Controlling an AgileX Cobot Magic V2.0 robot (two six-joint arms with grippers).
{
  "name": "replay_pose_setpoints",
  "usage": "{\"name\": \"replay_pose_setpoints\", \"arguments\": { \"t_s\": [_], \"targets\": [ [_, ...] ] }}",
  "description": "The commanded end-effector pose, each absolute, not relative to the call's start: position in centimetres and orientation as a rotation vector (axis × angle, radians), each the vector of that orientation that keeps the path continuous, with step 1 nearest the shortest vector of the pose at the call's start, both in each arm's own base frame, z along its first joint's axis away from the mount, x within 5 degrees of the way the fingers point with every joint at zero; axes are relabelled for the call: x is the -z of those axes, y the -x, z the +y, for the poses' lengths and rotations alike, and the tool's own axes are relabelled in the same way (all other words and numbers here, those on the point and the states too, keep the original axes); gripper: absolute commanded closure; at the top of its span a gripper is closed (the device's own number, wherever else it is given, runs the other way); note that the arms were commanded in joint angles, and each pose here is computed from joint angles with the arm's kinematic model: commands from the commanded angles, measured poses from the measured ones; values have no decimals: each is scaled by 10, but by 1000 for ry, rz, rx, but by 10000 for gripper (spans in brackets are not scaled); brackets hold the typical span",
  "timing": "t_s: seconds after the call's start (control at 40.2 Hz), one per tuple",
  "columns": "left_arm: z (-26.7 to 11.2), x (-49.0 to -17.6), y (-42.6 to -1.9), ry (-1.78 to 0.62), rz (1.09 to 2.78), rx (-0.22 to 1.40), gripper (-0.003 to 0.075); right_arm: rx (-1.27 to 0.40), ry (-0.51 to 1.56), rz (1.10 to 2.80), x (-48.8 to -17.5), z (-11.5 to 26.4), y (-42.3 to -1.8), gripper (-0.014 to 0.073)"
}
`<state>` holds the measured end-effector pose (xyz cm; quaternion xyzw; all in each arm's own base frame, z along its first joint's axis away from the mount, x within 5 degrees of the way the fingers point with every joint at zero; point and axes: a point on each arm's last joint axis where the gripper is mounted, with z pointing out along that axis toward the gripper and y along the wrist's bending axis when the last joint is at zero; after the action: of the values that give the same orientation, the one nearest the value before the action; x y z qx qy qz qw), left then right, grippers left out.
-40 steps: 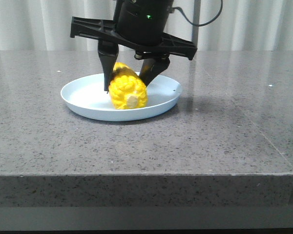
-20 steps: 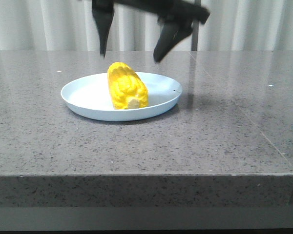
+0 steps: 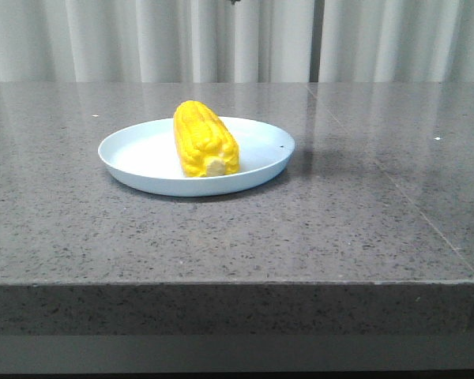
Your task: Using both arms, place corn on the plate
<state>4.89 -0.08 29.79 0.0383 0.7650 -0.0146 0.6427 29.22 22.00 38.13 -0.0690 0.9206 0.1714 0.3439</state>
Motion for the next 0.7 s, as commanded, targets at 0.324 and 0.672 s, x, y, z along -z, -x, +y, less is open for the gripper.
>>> {"name": "replay_pose_setpoints", "arguments": {
  "t_s": [0.324,0.672],
  "targets": [
    [-1,-312,-50,-90,1651,37,741,-294,110,2360,-405,162,-306,659],
    [-1,-312,-50,-90,1651,37,741,-191,-37,2341,-409,87,-277,659]
  ]
}}
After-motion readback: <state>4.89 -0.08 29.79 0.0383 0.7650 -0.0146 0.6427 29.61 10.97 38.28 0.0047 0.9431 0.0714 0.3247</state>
